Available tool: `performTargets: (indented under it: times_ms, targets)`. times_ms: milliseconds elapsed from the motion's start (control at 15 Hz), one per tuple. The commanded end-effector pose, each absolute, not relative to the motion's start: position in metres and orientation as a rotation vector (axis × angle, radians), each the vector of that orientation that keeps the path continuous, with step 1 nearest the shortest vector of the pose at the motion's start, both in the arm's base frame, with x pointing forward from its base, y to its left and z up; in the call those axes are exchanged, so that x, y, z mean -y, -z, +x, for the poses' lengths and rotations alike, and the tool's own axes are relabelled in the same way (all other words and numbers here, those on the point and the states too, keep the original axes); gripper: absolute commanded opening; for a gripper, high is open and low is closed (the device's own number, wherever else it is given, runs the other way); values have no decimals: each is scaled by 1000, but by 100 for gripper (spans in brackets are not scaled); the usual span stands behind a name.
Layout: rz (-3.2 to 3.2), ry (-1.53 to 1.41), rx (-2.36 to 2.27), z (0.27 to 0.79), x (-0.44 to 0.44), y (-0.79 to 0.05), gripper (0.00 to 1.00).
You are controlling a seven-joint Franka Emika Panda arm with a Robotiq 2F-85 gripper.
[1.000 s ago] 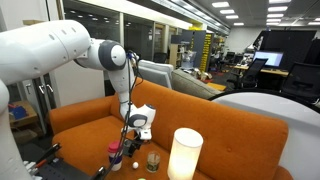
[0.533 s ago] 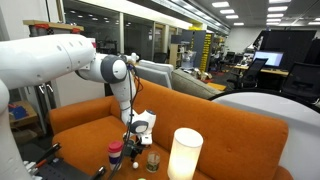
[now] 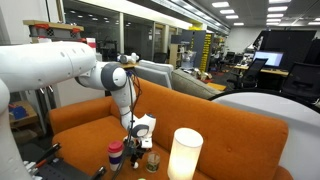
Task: Put the white ball in the jar near the lamp
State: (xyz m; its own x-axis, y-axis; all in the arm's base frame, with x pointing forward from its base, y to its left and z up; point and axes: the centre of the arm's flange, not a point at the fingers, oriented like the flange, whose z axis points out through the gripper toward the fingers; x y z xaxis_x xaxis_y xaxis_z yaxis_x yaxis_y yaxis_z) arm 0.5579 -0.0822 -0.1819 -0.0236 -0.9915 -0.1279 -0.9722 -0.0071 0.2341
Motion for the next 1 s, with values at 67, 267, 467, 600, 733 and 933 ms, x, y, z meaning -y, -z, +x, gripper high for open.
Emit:
performTargets:
  times_ms: [67,267,467,600,733,933]
  targets:
    - [2099,441,2153,565,88,195,100]
    - [2091,480,2152,565,88,200,100]
    - [2088,507,2150,567,88,201,100]
    - [2089,521,2145,570,86,203,100]
    - [2089,536,2140,573,85,206,100]
    - [2080,571,2128,577,83,214,100]
